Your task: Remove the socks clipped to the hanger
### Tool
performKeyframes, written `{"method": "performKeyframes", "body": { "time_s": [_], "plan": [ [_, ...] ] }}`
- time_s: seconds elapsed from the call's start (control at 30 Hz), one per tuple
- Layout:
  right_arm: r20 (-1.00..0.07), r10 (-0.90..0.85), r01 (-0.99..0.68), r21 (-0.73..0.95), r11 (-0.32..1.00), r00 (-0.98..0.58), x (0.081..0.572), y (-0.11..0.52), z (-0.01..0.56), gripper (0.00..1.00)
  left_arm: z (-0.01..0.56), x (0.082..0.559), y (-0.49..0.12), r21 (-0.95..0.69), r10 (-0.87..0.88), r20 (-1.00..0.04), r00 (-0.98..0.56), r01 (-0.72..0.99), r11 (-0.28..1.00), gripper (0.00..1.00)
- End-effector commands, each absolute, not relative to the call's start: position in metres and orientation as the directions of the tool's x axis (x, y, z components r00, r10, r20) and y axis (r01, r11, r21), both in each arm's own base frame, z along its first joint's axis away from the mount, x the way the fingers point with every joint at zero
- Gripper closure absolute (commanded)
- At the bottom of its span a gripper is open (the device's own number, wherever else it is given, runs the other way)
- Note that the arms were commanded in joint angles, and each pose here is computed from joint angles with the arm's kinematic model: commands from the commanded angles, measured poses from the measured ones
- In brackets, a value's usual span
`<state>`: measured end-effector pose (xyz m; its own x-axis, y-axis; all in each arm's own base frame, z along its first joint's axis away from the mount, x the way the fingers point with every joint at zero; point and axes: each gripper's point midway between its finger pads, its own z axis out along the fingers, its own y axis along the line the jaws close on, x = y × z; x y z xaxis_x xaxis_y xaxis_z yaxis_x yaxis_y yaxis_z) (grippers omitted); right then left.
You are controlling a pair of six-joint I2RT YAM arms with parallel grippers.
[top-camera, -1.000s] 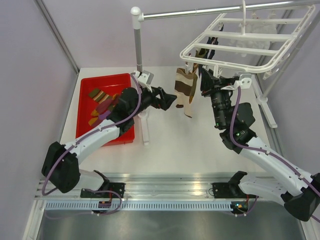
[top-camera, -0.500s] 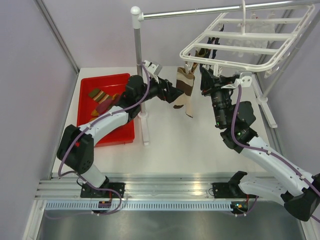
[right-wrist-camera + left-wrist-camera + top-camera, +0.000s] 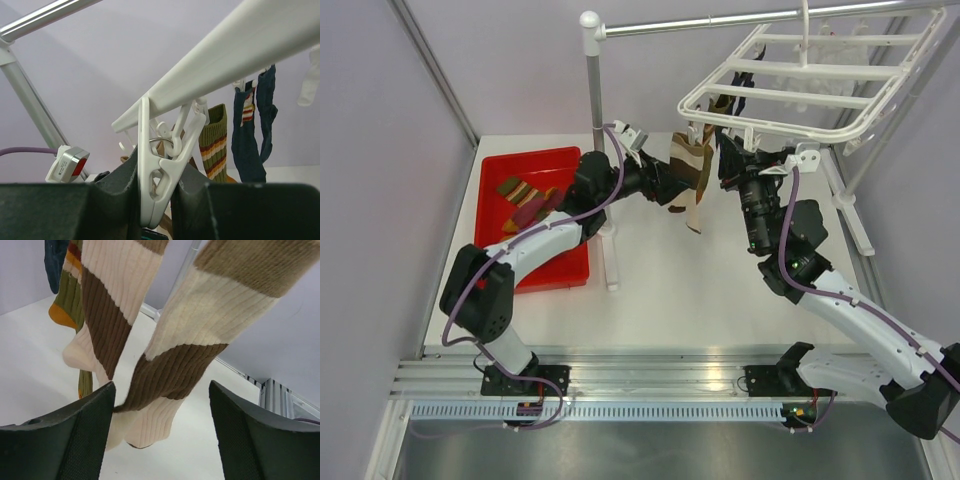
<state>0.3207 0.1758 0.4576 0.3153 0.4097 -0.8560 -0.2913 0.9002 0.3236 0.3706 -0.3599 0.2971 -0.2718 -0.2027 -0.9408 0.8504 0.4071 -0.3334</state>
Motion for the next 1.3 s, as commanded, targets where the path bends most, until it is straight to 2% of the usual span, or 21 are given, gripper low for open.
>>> {"method": "performKeyframes", "body": {
  "time_s": [0.0, 0.03, 0.07, 0.13, 0.17, 0.27, 0.3, 0.5, 0.53, 0.6, 0.63, 0.83, 1.0, 1.27],
  "plan": [
    [-0.854, 0.422, -0.304, 0.333, 0.893, 0.303, 0.322, 0.18, 0.463, 0.96, 0.313, 0.361, -0.371, -0.32, -0.251, -0.937, -0.241, 0.882, 0.347, 0.23],
    [-0.854, 0.422, -0.303, 0.333, 0.893, 0.305, 0.322, 0.179, 0.463, 0.96, 0.313, 0.36, -0.372, -0.321, -0.251, -0.937, -0.243, 0.882, 0.344, 0.28],
    [-0.853, 0.424, -0.306, 0.334, 0.892, 0.305, 0.322, 0.18, 0.464, 0.95, 0.314, 0.358, -0.373, -0.321, -0.253, -0.936, -0.243, 0.883, 0.342, 0.38],
    [-0.851, 0.426, -0.305, 0.336, 0.891, 0.307, 0.321, 0.178, 0.466, 0.95, 0.313, 0.353, -0.374, -0.327, -0.256, -0.934, -0.248, 0.883, 0.337, 0.52],
    [-0.852, 0.424, -0.305, 0.334, 0.892, 0.307, 0.32, 0.178, 0.466, 0.95, 0.314, 0.35, -0.374, -0.328, -0.259, -0.933, -0.249, 0.882, 0.337, 0.7],
    [-0.851, 0.426, -0.301, 0.338, 0.892, 0.306, 0.319, 0.176, 0.465, 0.92, 0.316, 0.345, -0.369, -0.329, -0.264, -0.934, -0.241, 0.868, 0.372, 0.95],
    [-0.85, 0.43, -0.302, 0.342, 0.89, 0.305, 0.317, 0.175, 0.465, 0.9, 0.321, 0.343, -0.365, -0.322, -0.272, -0.936, -0.225, 0.859, 0.397, 0.97],
    [-0.845, 0.447, -0.282, 0.37, 0.885, 0.295, 0.309, 0.163, 0.456, 0.71, 0.325, 0.33, -0.342, -0.303, -0.28, -0.942, -0.184, 0.824, 0.479, 0.98],
    [-0.846, 0.446, -0.28, 0.37, 0.886, 0.293, 0.308, 0.162, 0.454, 0.64, 0.336, 0.324, -0.336, -0.295, -0.296, -0.941, -0.163, 0.825, 0.482, 0.98],
    [-0.848, 0.447, -0.275, 0.375, 0.885, 0.283, 0.305, 0.158, 0.449, 0.56, 0.336, 0.319, -0.332, -0.286, -0.283, -0.946, -0.159, 0.82, 0.495, 0.98],
    [-0.853, 0.449, -0.277, 0.379, 0.883, 0.267, 0.303, 0.158, 0.445, 0.46, 0.342, 0.316, -0.33, -0.277, -0.284, -0.947, -0.147, 0.821, 0.499, 0.98],
    [-0.846, 0.474, -0.331, 0.387, 0.861, 0.244, 0.287, 0.157, 0.44, 0.27, 0.352, 0.299, -0.338, -0.225, -0.219, -0.967, -0.128, 0.833, 0.506, 0.98],
    [-0.852, 0.474, -0.511, 0.312, 0.801, 0.222, 0.264, 0.181, 0.432, 0.22, 0.354, 0.287, -0.353, -0.207, -0.179, -0.975, -0.132, 0.832, 0.515, 0.98],
    [-0.798, 0.573, -0.582, 0.381, 0.719, 0.187, 0.26, 0.193, 0.415, 0.24, 0.341, 0.283, -0.363, -0.215, -0.122, -0.977, -0.177, 0.8, 0.56, 0.98]
  ]
}}
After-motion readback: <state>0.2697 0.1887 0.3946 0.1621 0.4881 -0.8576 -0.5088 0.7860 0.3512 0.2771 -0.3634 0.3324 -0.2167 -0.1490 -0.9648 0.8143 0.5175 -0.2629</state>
